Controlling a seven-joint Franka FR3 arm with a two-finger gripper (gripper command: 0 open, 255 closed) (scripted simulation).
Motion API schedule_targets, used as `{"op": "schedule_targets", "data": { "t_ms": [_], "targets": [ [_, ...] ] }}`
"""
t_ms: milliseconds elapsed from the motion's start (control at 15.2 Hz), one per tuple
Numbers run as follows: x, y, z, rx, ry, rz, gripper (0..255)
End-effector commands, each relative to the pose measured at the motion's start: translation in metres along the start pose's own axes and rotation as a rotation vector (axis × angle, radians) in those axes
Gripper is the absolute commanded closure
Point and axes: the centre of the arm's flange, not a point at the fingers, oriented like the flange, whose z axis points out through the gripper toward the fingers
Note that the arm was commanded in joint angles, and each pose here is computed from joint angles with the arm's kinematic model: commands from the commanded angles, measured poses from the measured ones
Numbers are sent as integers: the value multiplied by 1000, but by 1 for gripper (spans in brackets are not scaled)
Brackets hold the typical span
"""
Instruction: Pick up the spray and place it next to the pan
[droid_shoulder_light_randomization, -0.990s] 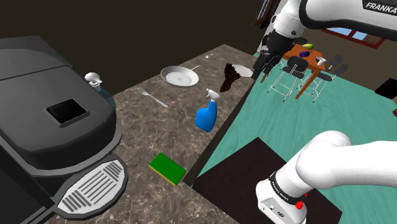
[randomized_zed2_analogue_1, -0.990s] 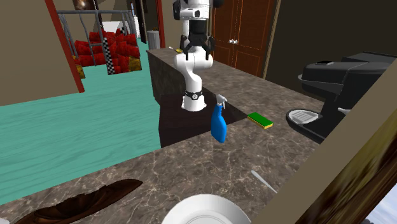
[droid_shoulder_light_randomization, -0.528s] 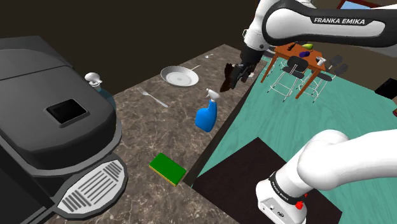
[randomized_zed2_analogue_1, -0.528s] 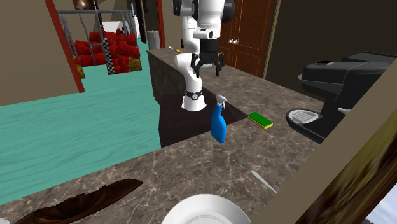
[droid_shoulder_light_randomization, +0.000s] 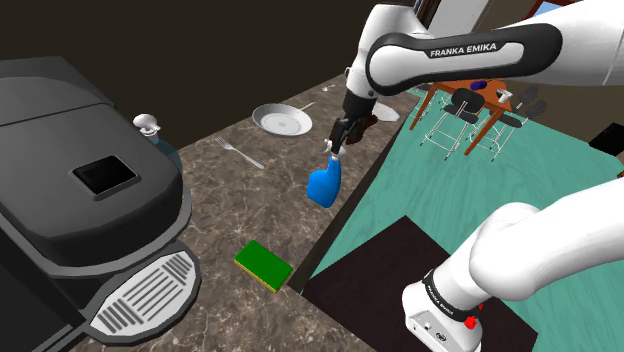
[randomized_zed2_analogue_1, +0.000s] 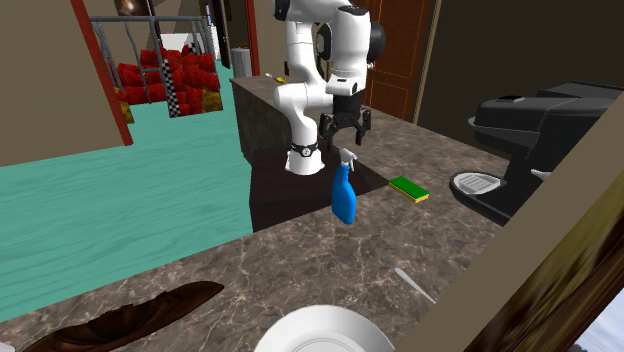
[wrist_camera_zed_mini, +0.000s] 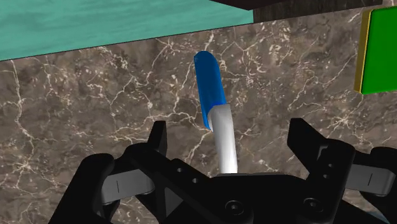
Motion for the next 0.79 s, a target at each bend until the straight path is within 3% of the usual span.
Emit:
{"op": "schedule_targets", "data": {
  "t_ms": [0, 330, 726],
  "targets": [
    [3, 0, 11, 1, 0, -3, 0],
    [3, 0, 36, 1, 0, -3, 0],
    [3, 0, 36, 1, 0, -3, 0]
  ]
}}
